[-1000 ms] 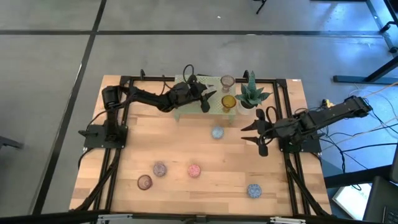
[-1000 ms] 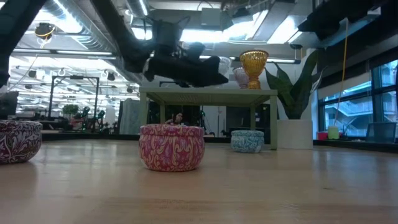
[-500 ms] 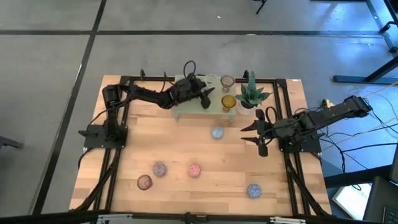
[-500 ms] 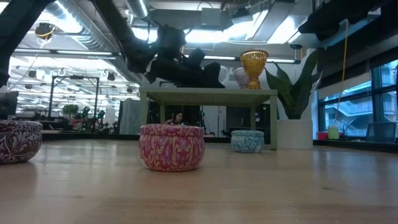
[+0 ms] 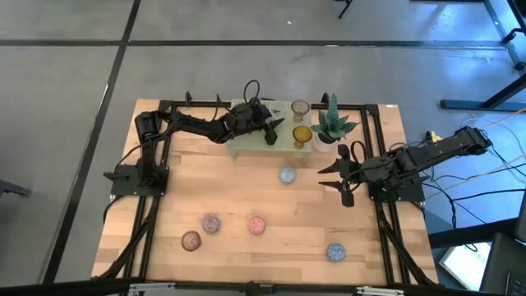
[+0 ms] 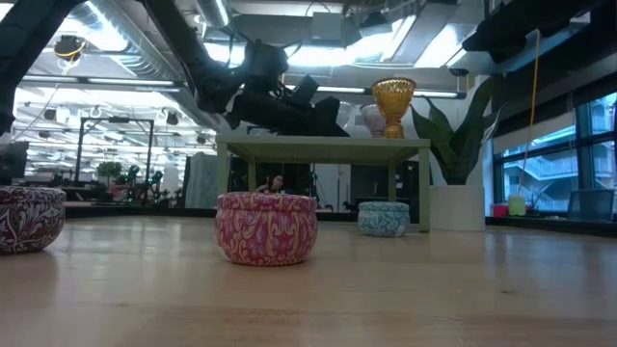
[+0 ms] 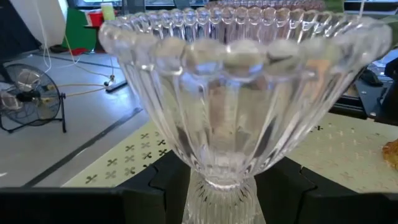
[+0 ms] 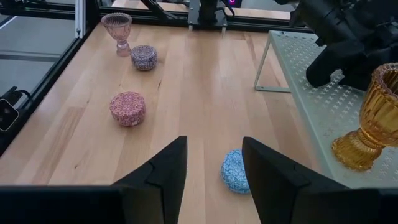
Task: Pick & Place candle stick holders
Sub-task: Put the transparent glass candle holder on the shelf
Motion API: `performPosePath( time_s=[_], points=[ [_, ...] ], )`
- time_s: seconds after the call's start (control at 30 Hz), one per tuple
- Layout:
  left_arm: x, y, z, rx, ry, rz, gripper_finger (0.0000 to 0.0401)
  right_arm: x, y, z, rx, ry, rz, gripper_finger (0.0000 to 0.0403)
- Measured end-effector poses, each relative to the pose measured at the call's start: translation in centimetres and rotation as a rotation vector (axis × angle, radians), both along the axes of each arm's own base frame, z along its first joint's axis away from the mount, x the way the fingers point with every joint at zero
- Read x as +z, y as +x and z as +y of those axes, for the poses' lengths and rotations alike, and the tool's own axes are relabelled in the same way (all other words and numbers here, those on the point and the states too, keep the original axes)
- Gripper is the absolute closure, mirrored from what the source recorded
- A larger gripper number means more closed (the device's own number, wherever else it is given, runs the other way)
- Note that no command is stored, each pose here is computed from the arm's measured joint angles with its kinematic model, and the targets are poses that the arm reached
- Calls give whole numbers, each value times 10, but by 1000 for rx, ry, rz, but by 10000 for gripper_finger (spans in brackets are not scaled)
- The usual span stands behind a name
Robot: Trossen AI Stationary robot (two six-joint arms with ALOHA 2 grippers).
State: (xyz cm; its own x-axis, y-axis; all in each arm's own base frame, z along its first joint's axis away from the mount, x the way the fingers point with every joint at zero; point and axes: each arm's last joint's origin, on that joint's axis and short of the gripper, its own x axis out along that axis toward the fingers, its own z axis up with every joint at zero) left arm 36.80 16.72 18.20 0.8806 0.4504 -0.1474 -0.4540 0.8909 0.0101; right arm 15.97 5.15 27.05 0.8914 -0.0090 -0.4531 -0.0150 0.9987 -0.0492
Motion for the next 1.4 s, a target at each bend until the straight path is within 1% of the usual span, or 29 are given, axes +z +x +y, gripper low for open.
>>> performPosePath(
  time_s=[0.3,0.5,0.57,0.8,1.07,1.3,1.4],
  points=[
    [0,0,-1,9,2,0,221,0,0,0,0,0,-1,243],
    [9,0,-6,42,18,-11,210,0,0,0,0,0,-1,243],
    [11,0,-7,42,32,-12,209,0,0,0,0,0,1,243],
    [11,0,-11,30,23,18,208,0,0,1,42,20,11,243],
    [8,-1,-11,32,10,51,204,0,0,1,43,22,10,243],
    [6,-1,-11,32,3,71,181,0,0,1,45,23,9,243],
    [6,-1,-11,56,7,73,173,0,0,2,46,23,9,243]
  ],
)
